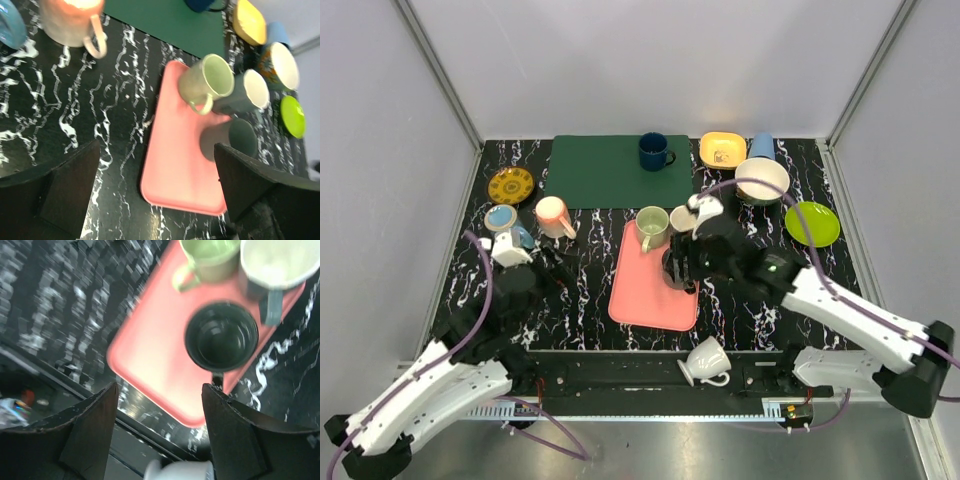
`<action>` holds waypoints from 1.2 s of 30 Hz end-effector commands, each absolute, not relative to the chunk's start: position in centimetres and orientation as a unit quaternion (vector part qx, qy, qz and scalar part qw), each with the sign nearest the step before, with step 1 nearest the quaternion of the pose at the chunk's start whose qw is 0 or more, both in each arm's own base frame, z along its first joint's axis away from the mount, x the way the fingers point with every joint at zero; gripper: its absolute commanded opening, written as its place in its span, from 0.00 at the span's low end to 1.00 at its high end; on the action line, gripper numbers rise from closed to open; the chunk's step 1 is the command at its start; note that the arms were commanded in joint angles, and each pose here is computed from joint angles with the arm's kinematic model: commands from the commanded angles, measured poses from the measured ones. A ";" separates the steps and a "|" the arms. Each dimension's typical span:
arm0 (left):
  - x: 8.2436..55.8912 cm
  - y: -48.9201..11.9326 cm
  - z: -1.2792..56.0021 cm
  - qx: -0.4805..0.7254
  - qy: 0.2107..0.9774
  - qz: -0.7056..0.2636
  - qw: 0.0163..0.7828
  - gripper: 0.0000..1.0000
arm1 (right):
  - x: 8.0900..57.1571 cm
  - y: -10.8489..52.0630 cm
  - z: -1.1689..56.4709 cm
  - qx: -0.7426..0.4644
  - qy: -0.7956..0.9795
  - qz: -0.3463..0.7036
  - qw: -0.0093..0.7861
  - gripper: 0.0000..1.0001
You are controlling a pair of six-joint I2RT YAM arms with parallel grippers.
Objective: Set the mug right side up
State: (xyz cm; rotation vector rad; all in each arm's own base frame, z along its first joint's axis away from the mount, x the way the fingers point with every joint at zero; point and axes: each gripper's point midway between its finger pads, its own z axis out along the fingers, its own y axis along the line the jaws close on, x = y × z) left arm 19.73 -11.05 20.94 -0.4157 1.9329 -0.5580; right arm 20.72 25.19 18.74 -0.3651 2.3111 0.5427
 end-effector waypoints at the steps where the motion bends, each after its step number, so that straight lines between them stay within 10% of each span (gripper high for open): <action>1: 22.8 -9.5 22.9 -0.209 0.800 -0.152 0.541 0.99 | 20.6 25.2 27.7 -0.127 0.849 0.274 0.433 0.73; 13: 34.6 -9.2 12.9 -0.274 0.887 -0.052 0.369 0.77 | 21.6 23.9 30.5 -0.103 0.820 0.274 0.492 0.73; 36: 42.0 -5.5 8.3 -0.363 0.864 0.034 0.347 0.56 | 21.1 22.8 31.0 -0.108 0.806 0.277 0.513 0.74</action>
